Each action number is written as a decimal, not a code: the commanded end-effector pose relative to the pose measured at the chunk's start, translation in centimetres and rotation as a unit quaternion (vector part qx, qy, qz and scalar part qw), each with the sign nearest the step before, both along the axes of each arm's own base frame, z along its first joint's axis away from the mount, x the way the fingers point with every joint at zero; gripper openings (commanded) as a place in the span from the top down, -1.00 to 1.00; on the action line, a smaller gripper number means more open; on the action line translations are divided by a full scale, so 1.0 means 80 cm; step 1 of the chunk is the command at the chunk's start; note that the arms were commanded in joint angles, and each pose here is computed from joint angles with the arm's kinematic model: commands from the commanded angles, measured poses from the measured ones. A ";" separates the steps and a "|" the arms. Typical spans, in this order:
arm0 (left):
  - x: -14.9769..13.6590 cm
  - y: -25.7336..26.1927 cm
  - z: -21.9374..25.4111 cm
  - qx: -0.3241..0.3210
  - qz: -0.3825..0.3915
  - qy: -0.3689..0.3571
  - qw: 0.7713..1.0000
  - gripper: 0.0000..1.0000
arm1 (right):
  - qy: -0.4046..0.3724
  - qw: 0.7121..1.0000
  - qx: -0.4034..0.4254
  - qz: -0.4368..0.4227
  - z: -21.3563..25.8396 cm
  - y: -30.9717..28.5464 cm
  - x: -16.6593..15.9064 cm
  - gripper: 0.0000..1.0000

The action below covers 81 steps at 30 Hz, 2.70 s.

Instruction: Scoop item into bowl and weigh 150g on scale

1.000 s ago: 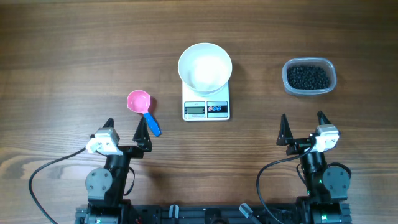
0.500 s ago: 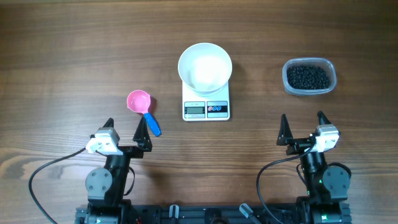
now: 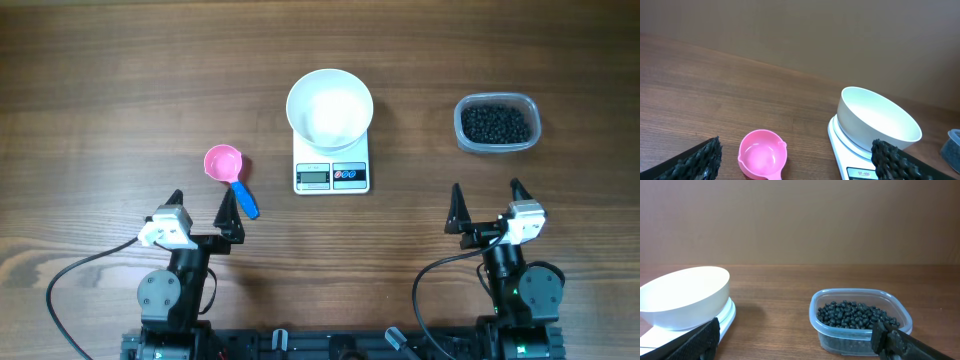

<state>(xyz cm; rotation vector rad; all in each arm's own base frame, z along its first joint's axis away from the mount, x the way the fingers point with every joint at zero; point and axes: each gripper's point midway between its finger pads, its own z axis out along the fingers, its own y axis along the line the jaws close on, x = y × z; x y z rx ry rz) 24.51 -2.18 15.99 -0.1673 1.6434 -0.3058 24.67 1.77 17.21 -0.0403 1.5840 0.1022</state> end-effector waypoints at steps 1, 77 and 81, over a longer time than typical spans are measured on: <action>0.000 0.001 -0.003 -0.006 0.004 0.000 1.000 -1.00 | -0.007 1.000 -0.006 -0.002 0.003 0.000 -0.001 -0.99; -0.016 -0.021 0.118 -0.078 -0.054 -0.120 0.988 -1.00 | -0.007 1.000 -0.006 -0.002 0.004 0.000 -0.001 -0.99; -0.012 -0.021 0.127 -0.078 -0.052 -0.088 0.992 -1.00 | -0.007 1.000 -0.006 -0.002 0.003 0.000 -0.001 -0.99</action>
